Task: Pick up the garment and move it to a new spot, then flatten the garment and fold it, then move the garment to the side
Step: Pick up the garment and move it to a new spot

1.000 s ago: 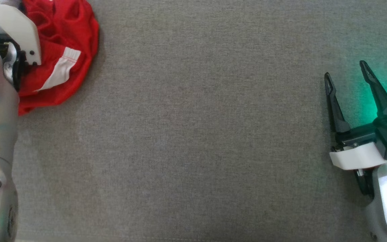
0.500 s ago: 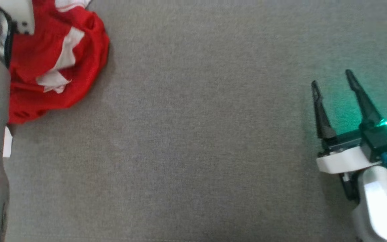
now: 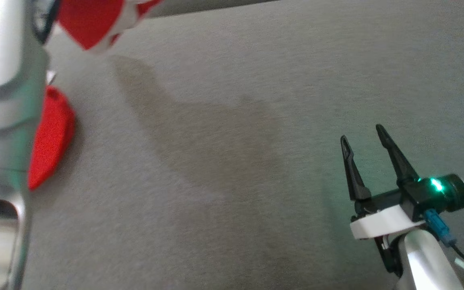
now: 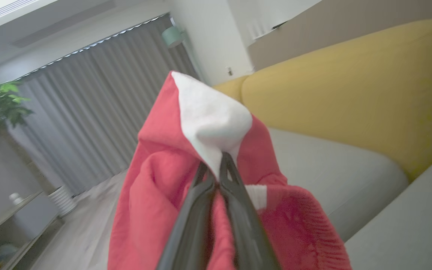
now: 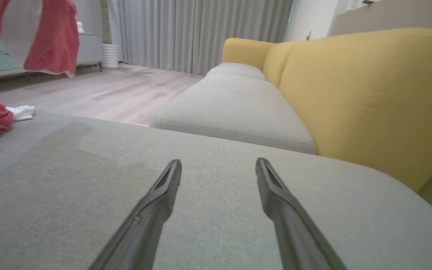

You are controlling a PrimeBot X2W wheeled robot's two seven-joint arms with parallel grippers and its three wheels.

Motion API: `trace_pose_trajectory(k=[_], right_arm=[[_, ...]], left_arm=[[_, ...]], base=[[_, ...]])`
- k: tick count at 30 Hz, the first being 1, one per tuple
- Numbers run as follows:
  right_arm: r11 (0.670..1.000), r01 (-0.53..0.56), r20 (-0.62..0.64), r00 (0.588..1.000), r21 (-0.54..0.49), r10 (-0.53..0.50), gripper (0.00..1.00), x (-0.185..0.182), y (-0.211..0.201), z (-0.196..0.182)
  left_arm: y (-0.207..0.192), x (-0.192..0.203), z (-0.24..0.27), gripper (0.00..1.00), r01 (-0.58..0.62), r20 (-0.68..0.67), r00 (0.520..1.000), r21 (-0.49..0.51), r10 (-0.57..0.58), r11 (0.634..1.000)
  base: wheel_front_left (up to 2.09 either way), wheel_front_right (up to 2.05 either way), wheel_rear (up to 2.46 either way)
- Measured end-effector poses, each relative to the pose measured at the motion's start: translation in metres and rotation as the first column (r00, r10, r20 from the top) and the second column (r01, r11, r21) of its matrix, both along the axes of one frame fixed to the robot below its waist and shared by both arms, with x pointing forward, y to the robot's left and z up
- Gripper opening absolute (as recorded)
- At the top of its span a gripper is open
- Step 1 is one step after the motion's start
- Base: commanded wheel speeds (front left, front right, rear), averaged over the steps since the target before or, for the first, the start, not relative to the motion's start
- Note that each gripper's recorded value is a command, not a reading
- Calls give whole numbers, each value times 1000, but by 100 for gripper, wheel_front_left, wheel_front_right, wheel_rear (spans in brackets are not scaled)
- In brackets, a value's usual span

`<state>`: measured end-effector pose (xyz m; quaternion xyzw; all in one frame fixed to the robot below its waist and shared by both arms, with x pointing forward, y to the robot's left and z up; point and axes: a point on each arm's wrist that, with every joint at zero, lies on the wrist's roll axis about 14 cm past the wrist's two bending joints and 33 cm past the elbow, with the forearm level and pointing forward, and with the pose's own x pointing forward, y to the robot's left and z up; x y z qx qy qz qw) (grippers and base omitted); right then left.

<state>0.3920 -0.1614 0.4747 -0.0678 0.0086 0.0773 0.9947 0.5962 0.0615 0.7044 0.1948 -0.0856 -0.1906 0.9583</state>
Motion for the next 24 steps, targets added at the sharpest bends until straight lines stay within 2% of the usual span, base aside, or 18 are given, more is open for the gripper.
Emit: trace_pose_trajectory(k=[2,5,8,11,12,13,15,18,19,20,22,24], right_arm=[[999,39,11,999,24,-39,100,-11,-11,6],[995,92,28,995,49,-94,100,-25,-26,15],[987,143,38,989,73,-146,100,-39,-40,20],[978,190,42,980,86,-194,100,-49,-53,24],[976,200,40,978,89,-204,100,-51,-56,23],[976,200,40,978,89,-204,100,-51,-56,23],[973,211,21,977,95,-214,100,-52,-58,18],[971,220,-3,975,97,-220,100,-46,-60,11],[970,222,-9,975,94,-222,100,-43,-61,10],[971,223,-14,975,90,-222,100,-40,-62,8],[971,224,-26,975,86,-223,100,-35,-63,4],[970,227,-33,974,85,-225,100,-31,-64,1]], left_arm=[[-40,-11,12,0,95,19,995,-29,-95,995],[-100,-32,17,0,244,31,970,-55,-243,968],[-154,-57,-5,0,377,1,926,-59,-378,924],[-201,-83,-48,0,487,-66,869,-69,-491,871],[-213,-91,-66,0,515,-96,849,-78,-520,854],[-213,-91,-66,0,515,-96,849,-78,-520,854],[-228,-103,-109,0,546,-168,815,-98,-554,832],[-224,-108,-188,0,506,-312,796,-126,-518,853],[-218,-109,-214,82,481,-353,795,-132,-494,867],[-211,-111,-237,100,456,-386,793,-136,-471,880],[-199,-115,-267,100,410,-409,802,-151,-434,900],[-189,-116,-276,100,363,-394,823,-190,-409,912]], base=[[0,0,0],[0,0,0],[0,0,0],[0,0,0],[0,0,0],[0,0,0],[0,0,0],[0,0,0],[0,0,0],[0,0,0],[0,0,0],[0,0,0]])
